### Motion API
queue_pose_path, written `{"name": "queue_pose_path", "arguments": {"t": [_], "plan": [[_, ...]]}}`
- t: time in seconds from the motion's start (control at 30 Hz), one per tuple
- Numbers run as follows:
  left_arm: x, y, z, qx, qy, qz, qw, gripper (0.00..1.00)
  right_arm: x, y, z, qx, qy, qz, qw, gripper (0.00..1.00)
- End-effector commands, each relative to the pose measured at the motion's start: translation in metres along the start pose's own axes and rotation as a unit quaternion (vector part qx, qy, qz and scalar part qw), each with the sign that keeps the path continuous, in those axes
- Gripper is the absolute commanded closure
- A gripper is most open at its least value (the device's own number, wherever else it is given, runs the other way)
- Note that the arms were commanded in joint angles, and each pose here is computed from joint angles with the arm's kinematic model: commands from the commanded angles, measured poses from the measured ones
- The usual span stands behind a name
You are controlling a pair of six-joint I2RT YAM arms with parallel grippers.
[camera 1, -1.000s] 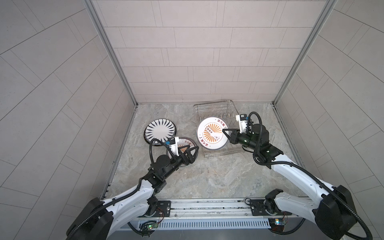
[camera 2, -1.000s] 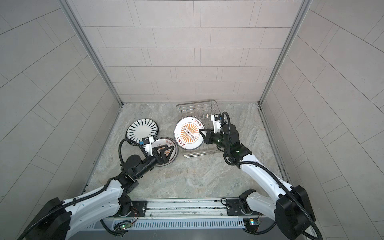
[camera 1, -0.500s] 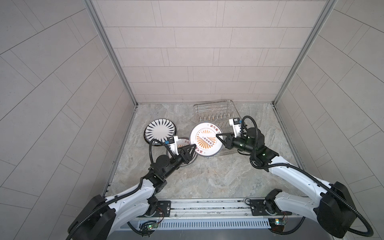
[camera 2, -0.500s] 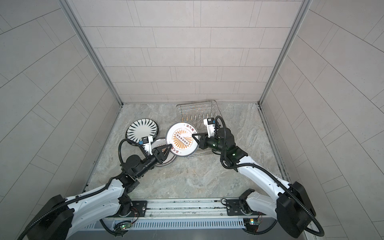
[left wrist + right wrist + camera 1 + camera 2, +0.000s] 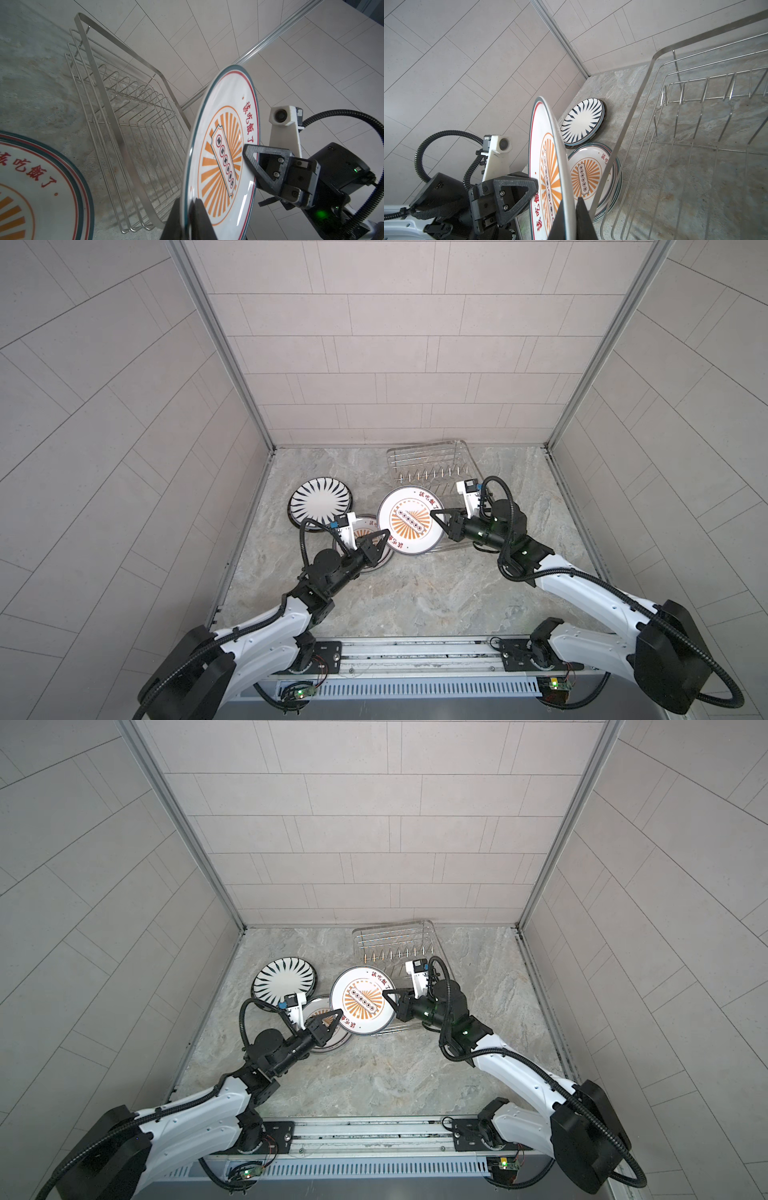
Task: Unload the plates from the dish rack
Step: 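Grip the sunburst plate rim with the left gripper while the right holds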
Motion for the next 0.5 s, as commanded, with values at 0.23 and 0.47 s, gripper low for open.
{"name": "queue_pose_path", "arguments": {"t": [0.23, 0.47], "plan": [[-0.0109, 0.0013, -0.007, -0.02, 0.012, 0.041, 0.999, 0.84, -0.0016, 0.0139, 0.0105, 0.013, -0.014, -0.004, 1.0, 0.9], [-0.0082, -0.0018, -0.0066, -0.032, 0.007, 0.032, 0.999, 0.84, -0.0013, 0.0162, 0.0122, 0.017, -0.009, -0.014, 1.0, 0.9]]}}
Point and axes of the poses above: each gripper's point midway between its finger pads, its own y axis out along the fingers, its own x axis along the line the jaws close on, z = x × y, the point moved 9 cm from there along -y, back along the fingers, and after that the axes turned 15 degrees about y, right-handed, at the moved point
